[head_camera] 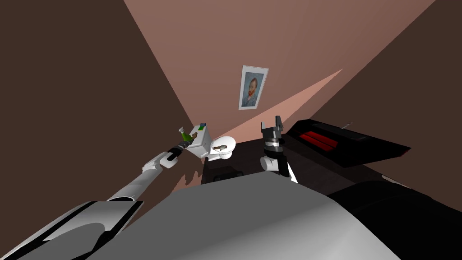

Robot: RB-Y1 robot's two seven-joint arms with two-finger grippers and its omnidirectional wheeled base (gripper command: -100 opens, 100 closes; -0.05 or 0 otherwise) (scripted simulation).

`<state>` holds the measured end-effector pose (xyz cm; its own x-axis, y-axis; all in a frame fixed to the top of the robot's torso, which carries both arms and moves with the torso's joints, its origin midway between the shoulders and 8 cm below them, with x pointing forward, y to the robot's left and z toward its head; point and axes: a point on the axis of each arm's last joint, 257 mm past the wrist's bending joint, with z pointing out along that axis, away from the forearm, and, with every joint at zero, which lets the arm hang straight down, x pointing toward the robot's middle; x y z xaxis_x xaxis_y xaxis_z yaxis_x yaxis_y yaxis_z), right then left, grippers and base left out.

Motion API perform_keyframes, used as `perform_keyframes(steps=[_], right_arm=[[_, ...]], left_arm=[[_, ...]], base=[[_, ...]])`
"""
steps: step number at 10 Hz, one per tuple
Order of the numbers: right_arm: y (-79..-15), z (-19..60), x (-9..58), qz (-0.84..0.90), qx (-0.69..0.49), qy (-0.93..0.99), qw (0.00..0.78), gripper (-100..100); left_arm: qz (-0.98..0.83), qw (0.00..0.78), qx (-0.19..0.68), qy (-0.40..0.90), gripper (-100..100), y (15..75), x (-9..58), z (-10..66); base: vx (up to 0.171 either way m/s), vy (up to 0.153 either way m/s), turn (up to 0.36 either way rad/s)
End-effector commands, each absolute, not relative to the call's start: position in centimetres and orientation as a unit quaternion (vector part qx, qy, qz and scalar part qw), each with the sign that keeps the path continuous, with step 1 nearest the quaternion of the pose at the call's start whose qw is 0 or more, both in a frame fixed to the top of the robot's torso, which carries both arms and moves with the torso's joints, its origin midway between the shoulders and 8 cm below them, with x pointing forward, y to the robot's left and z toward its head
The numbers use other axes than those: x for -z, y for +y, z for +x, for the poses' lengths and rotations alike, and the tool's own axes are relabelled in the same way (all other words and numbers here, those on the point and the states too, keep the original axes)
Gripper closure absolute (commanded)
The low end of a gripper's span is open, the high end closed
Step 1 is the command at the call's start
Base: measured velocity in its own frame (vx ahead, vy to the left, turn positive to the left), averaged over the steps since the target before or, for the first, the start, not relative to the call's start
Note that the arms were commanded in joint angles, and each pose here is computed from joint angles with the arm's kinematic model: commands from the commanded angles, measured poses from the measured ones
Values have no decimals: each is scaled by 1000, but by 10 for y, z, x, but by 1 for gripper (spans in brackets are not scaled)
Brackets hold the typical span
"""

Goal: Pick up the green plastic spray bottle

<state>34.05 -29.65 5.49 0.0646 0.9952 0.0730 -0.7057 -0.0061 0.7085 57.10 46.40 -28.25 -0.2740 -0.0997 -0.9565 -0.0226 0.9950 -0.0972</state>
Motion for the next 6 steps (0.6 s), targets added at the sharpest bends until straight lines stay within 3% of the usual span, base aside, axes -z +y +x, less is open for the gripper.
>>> perform_keyframes(steps=[1,4,6], right_arm=[[-297,340,-55,304,-641,238,663,0],[-296,341,-55,304,-641,238,663,0],[-297,341,-55,304,-641,238,663,0]], left_arm=[[-42,601,27,798,-100,470,282,573],[-41,602,18,797,-100,479,267,595],[-48,609,10,792,-100,487,251,608]], base=[[19,3,-6],[-140,-30,-68],[-5,-2,8]])
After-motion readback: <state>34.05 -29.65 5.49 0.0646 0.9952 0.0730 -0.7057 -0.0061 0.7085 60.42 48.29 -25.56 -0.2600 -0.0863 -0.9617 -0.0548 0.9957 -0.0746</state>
